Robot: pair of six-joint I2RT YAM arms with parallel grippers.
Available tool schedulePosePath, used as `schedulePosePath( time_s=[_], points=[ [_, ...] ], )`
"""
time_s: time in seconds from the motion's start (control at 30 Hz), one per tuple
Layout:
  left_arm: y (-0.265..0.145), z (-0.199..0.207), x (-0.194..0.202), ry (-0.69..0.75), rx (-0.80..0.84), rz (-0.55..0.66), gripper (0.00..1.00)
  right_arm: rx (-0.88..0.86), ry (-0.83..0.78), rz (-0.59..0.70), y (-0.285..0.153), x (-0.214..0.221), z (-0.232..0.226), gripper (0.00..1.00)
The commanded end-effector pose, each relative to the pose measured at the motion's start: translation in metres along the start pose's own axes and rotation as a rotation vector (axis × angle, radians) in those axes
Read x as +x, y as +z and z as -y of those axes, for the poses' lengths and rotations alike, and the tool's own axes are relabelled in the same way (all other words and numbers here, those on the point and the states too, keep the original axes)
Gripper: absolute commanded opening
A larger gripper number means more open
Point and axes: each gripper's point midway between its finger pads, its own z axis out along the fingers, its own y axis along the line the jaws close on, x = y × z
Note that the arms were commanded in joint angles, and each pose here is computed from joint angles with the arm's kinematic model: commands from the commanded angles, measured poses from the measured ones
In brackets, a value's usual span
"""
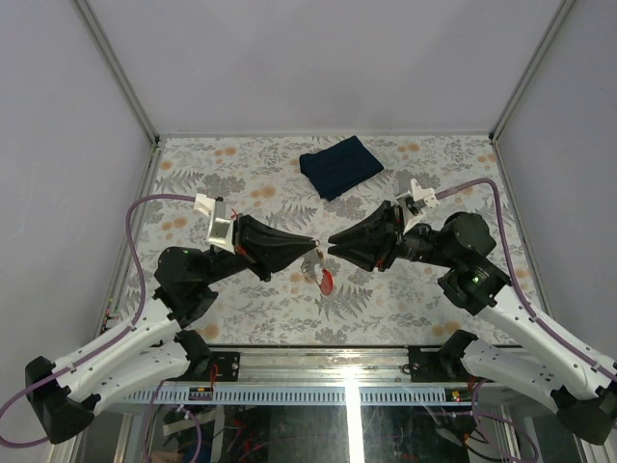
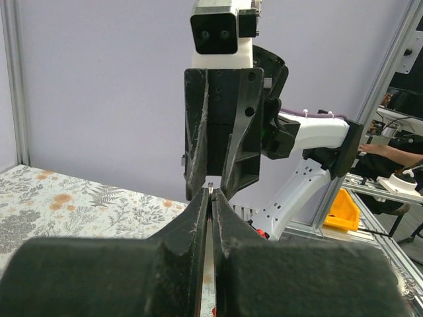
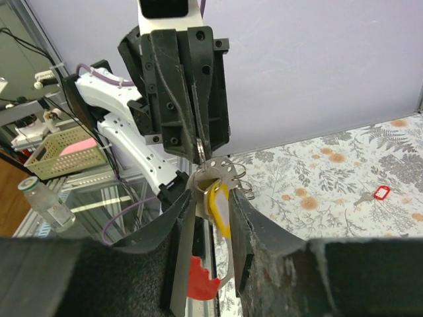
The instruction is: Put the keys on the keyring
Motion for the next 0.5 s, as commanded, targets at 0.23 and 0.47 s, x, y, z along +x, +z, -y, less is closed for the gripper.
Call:
schedulePosePath(
  time_s=[0.23, 0.47],
  points=[
    [0.0062, 0.0146, -0.0242, 0.055, 0.068, 0.055, 0.00, -0.096, -0.105, 0.026, 0.0085, -0.0104, -0.0075, 0.28],
    [0.0070, 0.0133, -0.0219, 0.053, 0.067, 0.048, 0.00, -0.138, -0.096, 0.020, 0.0106, -0.0094, -0.0124, 0.28]
  ],
)
